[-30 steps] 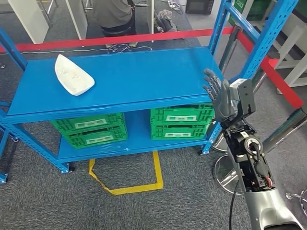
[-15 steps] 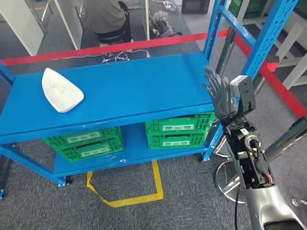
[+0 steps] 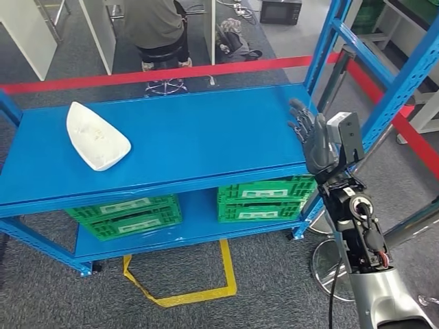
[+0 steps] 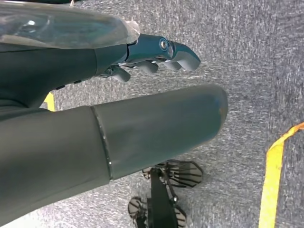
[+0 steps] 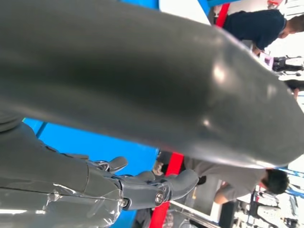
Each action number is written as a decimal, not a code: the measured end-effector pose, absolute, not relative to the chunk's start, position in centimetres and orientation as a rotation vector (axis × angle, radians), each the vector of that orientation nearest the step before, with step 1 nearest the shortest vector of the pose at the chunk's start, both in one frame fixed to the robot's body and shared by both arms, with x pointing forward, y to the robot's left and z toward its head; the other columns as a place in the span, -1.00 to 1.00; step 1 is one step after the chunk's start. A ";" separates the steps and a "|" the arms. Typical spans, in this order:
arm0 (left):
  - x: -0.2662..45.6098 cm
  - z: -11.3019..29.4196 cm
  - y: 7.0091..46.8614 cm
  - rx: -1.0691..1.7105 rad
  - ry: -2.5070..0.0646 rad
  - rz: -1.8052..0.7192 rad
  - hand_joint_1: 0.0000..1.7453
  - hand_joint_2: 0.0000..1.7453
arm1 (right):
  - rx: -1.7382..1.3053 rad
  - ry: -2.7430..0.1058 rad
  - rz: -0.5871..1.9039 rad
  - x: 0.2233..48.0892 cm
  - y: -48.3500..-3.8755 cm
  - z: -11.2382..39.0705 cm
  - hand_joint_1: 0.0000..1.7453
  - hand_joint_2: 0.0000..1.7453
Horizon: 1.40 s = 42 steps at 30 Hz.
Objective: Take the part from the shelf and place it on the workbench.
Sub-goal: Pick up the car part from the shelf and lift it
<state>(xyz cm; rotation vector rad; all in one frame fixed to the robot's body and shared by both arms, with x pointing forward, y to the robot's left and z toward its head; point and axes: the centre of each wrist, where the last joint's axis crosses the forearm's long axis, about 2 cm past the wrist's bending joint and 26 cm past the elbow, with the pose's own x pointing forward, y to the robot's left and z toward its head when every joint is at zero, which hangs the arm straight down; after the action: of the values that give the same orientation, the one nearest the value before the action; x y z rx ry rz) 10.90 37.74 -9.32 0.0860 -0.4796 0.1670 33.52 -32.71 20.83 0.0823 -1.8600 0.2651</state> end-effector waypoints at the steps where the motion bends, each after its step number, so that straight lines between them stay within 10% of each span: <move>1: 10.9 -9.3 37.7 0.086 -0.479 0.167 -1.00 -1.00 | 0.083 -1.856 0.265 33.4 -32.7 20.7 -1.00 -1.00; 42: 10.9 -9.4 37.5 0.095 -0.480 0.164 -1.00 -1.00 | 0.094 -1.881 0.281 33.8 -32.6 21.1 -1.00 -1.00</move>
<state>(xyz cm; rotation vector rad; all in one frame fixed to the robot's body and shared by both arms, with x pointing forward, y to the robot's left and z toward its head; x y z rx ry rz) 10.86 37.51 -9.37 0.0946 -0.4805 0.1644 33.79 -32.55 21.15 0.0943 -1.8812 0.2806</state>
